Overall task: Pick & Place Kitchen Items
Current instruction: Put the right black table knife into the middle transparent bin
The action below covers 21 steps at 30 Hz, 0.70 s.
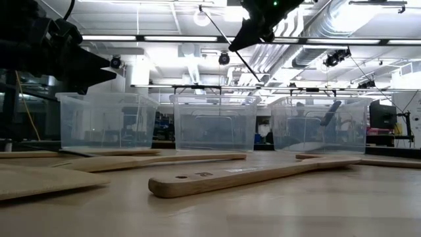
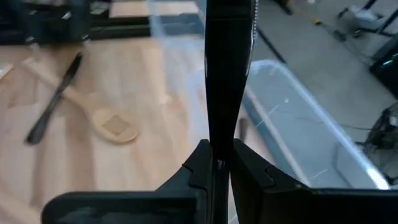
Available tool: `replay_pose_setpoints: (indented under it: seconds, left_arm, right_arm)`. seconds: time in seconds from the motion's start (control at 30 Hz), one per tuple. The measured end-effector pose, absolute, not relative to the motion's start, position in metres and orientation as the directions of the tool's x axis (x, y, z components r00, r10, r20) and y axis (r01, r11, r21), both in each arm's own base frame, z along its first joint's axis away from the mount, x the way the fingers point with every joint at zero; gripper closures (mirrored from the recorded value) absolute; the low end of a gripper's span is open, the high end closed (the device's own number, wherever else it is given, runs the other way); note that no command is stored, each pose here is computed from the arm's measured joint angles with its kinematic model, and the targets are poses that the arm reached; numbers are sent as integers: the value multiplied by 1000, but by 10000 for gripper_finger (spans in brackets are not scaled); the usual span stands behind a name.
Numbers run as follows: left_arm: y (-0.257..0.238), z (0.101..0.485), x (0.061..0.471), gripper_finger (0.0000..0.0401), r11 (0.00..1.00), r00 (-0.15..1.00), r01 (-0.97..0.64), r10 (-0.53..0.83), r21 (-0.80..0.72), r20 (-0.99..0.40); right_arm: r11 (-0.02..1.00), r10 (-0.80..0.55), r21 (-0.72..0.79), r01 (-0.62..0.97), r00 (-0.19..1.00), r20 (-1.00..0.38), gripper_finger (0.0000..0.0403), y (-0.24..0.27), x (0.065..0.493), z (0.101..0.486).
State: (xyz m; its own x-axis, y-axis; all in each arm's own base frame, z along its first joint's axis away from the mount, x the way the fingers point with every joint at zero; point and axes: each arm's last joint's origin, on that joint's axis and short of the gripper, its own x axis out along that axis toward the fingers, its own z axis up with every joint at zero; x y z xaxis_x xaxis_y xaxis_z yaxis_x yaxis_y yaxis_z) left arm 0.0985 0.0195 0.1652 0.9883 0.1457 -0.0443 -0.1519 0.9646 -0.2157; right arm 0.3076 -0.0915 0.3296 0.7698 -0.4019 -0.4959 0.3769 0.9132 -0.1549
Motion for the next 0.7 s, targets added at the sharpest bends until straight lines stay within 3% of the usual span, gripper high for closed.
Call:
replay_pose_setpoints:
  seconds: [0.37, 0.7]
  left_arm:
    - [20, 165, 98, 187, 965, 988, -152, 146, -215, -44]
    - [20, 165, 98, 187, 965, 988, -152, 146, -215, -44]
  right_arm:
    - [855, -516, -176, 487, 768, -379, 378, -145, 310, 329]
    - [835, -535, -148, 529, 721, -440, 378, -186, 329, 283]
